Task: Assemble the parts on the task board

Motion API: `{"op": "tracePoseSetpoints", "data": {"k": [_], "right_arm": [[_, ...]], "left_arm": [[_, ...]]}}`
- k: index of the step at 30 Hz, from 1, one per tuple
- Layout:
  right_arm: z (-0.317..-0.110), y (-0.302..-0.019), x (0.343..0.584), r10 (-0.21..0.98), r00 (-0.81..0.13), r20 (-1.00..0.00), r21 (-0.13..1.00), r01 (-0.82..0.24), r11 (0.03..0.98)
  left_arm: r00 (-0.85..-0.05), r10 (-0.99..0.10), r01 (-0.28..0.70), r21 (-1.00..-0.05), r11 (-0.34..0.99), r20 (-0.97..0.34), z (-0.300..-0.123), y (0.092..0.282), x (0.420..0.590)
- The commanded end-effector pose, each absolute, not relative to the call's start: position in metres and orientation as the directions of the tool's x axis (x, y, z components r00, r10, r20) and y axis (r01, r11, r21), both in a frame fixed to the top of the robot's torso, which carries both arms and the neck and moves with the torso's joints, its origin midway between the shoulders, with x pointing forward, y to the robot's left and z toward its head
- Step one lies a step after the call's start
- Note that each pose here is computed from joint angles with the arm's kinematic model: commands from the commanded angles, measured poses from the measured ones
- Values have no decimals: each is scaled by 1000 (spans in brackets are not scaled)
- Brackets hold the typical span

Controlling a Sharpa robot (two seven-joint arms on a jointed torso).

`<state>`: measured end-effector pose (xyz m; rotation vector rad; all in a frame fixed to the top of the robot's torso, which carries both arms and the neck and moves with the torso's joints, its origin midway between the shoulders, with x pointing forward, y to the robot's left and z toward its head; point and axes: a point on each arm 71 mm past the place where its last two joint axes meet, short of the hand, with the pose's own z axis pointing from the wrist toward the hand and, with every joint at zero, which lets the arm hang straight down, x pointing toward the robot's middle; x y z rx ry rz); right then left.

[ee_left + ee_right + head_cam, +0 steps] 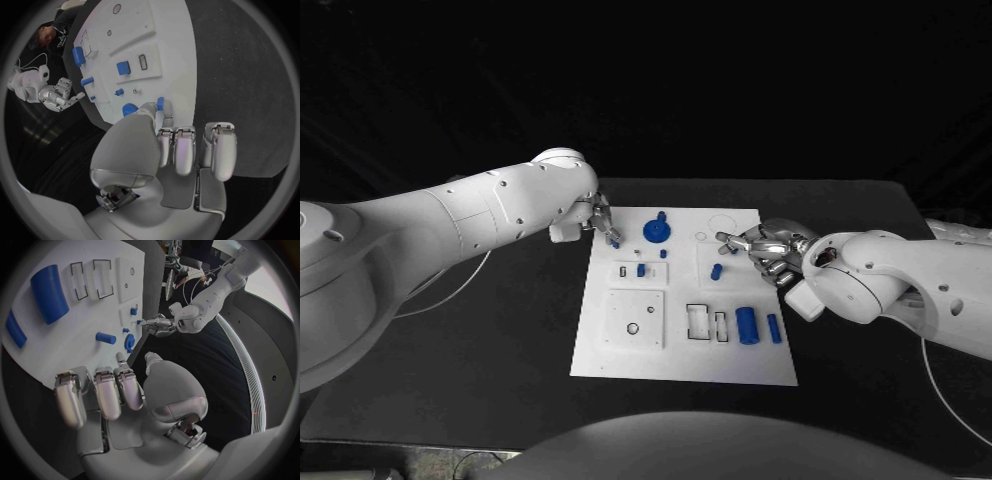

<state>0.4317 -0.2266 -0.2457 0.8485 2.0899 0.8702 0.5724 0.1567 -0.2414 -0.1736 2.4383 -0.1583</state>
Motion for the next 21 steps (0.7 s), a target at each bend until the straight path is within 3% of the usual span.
{"op": "tracePoseSetpoints", "data": {"k": [1, 11, 21], "right_arm": [[-246, -226, 431, 763, -543, -350, 775, 289, 562], [-246, -227, 432, 765, -539, -353, 775, 290, 561], [-246, -228, 432, 767, -536, -354, 774, 292, 561]], "left_arm": [[-749, -179, -85, -175, 981, -638, -235, 157, 572], [-726, -200, -84, -204, 975, -658, -210, 163, 566], [-771, -206, -115, -185, 976, -602, -210, 172, 544]]}}
